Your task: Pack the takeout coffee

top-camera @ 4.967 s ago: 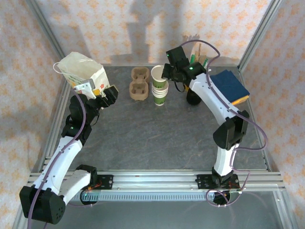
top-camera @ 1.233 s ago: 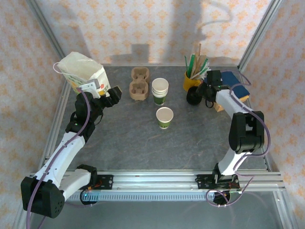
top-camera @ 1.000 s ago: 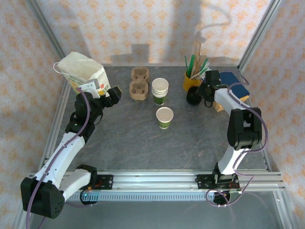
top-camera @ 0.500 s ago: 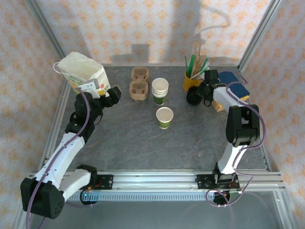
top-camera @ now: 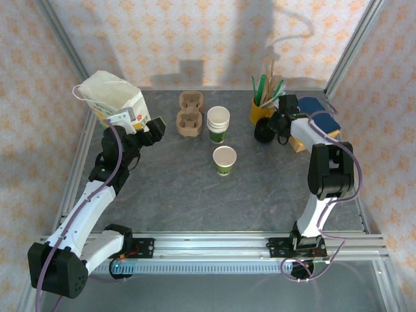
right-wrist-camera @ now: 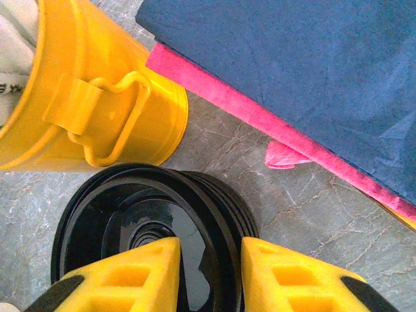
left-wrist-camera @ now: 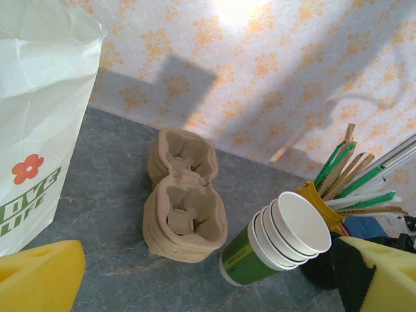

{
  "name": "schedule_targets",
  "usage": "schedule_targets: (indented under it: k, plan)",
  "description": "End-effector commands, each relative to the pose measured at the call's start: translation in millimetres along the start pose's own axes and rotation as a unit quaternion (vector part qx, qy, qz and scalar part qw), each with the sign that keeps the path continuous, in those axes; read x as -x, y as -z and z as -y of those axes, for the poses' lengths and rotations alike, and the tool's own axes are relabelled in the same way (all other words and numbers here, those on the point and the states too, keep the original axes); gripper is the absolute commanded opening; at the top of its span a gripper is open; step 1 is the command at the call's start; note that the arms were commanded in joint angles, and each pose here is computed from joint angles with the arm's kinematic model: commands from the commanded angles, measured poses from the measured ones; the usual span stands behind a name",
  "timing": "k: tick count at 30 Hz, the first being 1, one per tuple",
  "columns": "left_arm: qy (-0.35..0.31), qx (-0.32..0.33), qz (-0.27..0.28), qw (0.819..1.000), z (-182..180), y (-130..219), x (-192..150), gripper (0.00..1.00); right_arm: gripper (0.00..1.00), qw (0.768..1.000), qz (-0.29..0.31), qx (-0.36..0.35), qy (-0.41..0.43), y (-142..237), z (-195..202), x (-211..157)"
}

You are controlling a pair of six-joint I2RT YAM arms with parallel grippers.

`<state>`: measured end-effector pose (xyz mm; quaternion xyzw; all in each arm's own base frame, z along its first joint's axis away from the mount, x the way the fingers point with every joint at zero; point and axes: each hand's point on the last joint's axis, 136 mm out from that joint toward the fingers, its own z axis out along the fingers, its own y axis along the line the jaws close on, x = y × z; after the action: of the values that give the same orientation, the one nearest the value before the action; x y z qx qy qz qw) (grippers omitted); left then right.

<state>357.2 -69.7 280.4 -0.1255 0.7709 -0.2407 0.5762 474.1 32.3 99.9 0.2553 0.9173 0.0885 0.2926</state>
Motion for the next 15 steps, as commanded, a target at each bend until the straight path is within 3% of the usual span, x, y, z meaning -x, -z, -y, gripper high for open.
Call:
schedule_targets:
  k: [1,15]
  plan:
    - [-0.011,-0.007,0.021,1.000,10.6,6.7,16.8,0.98,0.32,1.000,0.011,-0.006,0.002,-2.0,-1.7,7.6]
    - [-0.011,-0.005,0.021,1.000,9.4,7.5,16.1,0.98,0.24,1.000,0.006,-0.005,-0.001,-6.2,-0.5,3.4]
